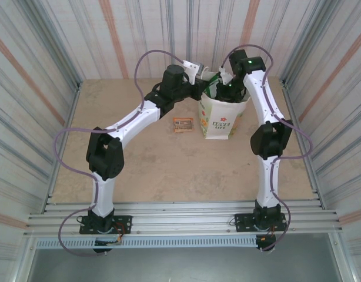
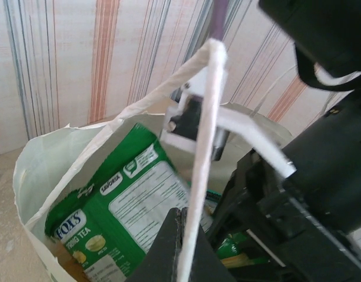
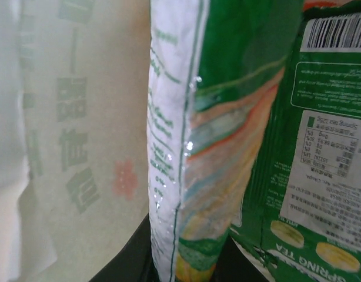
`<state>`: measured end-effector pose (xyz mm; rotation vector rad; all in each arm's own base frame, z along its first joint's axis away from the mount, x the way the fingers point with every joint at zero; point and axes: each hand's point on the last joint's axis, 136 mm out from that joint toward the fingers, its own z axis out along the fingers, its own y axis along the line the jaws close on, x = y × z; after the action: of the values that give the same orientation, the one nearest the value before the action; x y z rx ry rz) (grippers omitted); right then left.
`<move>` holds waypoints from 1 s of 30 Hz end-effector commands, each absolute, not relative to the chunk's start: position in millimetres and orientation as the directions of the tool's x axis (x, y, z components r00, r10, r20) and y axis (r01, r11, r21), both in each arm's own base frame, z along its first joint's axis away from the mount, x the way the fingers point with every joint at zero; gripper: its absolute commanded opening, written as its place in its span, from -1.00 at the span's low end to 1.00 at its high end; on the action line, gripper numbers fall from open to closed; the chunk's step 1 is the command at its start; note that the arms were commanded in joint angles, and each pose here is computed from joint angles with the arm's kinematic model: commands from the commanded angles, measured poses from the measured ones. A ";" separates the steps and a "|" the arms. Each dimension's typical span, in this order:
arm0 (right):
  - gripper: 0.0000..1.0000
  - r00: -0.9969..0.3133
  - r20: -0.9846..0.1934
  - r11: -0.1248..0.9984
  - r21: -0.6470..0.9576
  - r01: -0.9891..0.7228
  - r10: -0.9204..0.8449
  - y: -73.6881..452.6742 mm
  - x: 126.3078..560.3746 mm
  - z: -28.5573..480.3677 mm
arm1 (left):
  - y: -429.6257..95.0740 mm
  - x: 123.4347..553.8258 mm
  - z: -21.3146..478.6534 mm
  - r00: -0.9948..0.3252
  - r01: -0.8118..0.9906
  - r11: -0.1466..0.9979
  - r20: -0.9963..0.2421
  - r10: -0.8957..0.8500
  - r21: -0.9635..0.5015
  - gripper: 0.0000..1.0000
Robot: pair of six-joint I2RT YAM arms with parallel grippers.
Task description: Place the snacks into the paper bag
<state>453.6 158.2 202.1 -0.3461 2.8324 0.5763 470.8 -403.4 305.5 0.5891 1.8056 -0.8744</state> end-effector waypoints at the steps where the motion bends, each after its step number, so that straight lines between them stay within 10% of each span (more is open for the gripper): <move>1: -0.69 -0.941 -0.301 0.889 0.373 -0.264 -0.154 157.0 460.6 213.2 | -399.8 457.5 347.9 -0.304 0.764 0.588 -0.952 -0.033 -0.265 -1.00; 8: -0.15 -0.934 -0.357 0.969 0.226 -0.098 -0.011 103.0 482.4 221.0 | -398.5 457.2 350.1 -0.296 0.764 0.592 -0.955 -0.031 -0.256 -1.00; 16: -0.02 -0.885 -0.466 0.982 0.170 -0.086 0.003 89.4 487.7 253.6 | -395.1 458.0 349.1 -0.294 0.755 0.607 -0.956 -0.024 -0.248 -0.98; 22: 0.08 -0.832 -0.554 0.978 0.163 -0.131 -0.019 97.1 470.3 291.9 | -385.4 452.7 353.3 -0.294 0.738 0.632 -0.956 -0.017 -0.239 -0.17; 30: 0.11 -0.753 -0.659 0.956 0.220 -0.196 -0.003 104.9 423.1 336.1 | -360.2 432.2 371.0 -0.284 0.716 0.664 -0.959 -0.004 -0.215 0.25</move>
<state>436.0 101.3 317.1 -0.1471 2.4708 0.3096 446.7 -378.0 347.0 0.5821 1.7584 -0.8239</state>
